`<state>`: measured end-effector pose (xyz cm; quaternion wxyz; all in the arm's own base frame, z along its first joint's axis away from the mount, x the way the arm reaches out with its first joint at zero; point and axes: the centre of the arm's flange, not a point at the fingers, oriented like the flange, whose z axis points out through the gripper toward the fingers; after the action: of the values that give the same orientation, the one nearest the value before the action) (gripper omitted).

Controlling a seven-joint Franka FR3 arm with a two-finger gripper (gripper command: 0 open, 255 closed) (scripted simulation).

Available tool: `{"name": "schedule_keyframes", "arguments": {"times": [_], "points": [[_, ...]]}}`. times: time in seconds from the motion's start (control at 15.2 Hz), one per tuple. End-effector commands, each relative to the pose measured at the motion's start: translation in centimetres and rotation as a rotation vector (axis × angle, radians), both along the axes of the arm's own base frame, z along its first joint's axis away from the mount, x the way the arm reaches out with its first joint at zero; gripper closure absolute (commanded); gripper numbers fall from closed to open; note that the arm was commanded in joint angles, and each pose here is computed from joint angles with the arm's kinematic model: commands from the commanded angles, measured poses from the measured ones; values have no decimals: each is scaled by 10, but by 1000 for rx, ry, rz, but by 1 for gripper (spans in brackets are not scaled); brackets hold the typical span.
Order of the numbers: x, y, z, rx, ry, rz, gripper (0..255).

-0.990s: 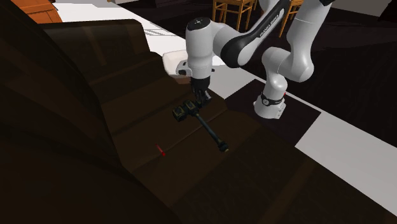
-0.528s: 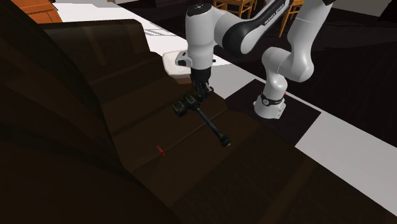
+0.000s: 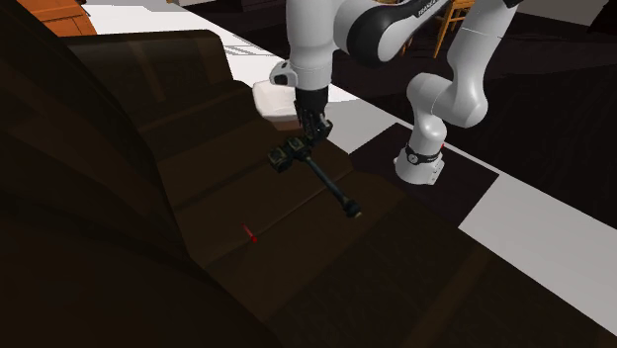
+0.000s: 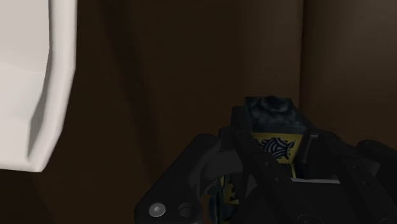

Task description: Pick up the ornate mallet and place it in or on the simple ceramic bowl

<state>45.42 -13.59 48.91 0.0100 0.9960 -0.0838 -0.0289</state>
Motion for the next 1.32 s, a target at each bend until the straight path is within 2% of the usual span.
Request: {"name": "schedule_keyframes", "arguments": {"times": [0.0, 1.06, 1.25], "points": [[-1, 1, 11, 0, 0, 0, 255], [-1, 1, 90, 0, 0, 0, 255], [-20, -33, 91, 0, 0, 0, 255]]}}
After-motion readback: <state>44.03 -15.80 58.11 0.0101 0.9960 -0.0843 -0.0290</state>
